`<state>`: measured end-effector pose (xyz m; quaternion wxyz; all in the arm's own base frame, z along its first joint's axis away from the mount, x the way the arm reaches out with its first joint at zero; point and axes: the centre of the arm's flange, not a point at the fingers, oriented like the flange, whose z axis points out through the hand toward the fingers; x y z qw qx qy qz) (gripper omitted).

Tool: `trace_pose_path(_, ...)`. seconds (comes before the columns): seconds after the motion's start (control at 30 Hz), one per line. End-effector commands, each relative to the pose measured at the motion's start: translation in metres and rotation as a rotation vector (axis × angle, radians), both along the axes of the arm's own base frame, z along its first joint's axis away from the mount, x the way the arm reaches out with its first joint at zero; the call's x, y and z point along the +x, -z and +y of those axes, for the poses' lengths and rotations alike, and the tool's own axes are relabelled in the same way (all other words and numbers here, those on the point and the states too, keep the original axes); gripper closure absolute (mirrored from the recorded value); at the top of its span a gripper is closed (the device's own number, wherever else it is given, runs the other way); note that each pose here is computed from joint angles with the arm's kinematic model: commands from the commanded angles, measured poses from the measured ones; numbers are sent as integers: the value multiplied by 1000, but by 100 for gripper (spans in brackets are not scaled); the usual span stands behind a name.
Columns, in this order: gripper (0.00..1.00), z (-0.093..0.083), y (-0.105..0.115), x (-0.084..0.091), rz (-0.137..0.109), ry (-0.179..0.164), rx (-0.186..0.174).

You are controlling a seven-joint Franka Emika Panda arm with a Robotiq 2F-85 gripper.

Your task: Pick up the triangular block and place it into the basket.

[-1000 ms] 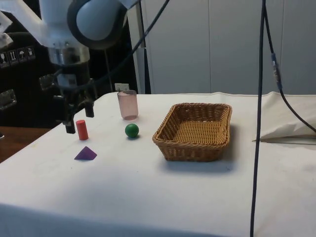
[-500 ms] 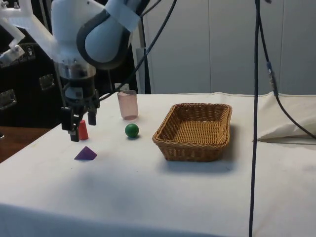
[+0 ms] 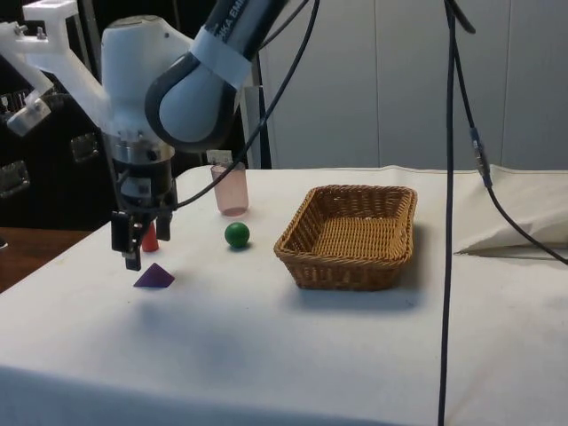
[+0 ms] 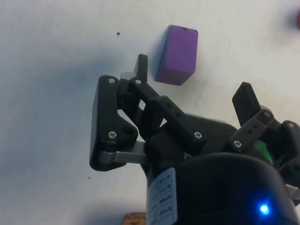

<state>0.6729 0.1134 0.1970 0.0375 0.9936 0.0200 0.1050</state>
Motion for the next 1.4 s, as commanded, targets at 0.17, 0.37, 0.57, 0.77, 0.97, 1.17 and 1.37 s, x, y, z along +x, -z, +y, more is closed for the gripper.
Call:
trace_pose_path(0.17, 0, 4, 7, 3, -13, -16, 12)
trace_pose_path(0.37, 0, 8, 15, 4, -20, -21, 18)
trace_pose_path(0.57, 0, 8, 24, 2, -26, -23, 25)
trace_pose_path(0.77, 0, 9, 23, -3, -25, -23, 25)
trace_pose_path(0.97, 0, 11, 22, -12, -18, -23, 24)
trace_pose_path(1.17, 0, 10, 25, -15, -9, -23, 17)
trace_pose_path(1.37, 0, 8, 29, -14, -22, -21, 25)
